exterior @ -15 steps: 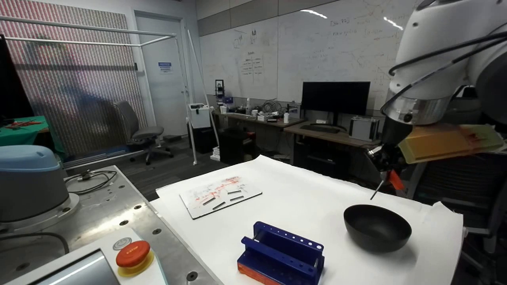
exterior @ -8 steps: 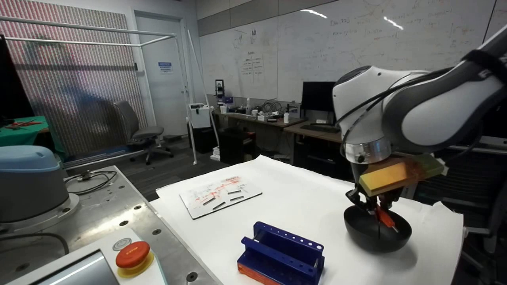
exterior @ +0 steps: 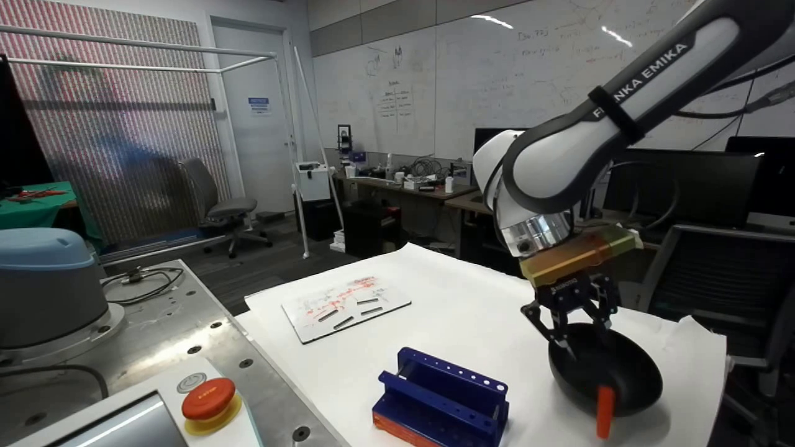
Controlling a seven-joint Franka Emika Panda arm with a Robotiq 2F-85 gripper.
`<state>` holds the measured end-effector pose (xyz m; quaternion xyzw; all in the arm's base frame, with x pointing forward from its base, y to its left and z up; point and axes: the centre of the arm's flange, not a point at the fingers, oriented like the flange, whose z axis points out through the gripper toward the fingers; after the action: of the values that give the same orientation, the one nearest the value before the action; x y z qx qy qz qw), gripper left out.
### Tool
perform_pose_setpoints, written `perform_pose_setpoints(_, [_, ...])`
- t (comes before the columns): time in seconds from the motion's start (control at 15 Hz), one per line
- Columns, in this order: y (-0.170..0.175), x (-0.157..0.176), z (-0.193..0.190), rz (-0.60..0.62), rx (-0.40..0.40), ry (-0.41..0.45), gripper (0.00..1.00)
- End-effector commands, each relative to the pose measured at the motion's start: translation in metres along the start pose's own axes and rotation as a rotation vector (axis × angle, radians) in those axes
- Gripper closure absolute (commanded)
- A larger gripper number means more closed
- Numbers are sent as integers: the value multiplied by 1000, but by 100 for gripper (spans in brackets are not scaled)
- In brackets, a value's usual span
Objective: Put the red block in the bowl
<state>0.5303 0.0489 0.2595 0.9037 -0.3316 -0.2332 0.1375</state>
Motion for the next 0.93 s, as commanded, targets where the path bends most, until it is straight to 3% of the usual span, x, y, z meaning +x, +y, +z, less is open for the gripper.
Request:
perform_pose_setpoints(0.0, [-11, 13, -30, -42, 48, -85, 15])
perform_pose_setpoints(0.13, [-7, 7, -44, -104, 131, -103, 1])
perform_pose_setpoints(0.2, [-4, 3, -52, -139, 187, -115, 0])
perform_pose_setpoints(0.47, [16, -18, -85, -272, 369, -156, 0])
perform_pose_setpoints(0.87, [60, -56, -114, -509, 598, -122, 0])
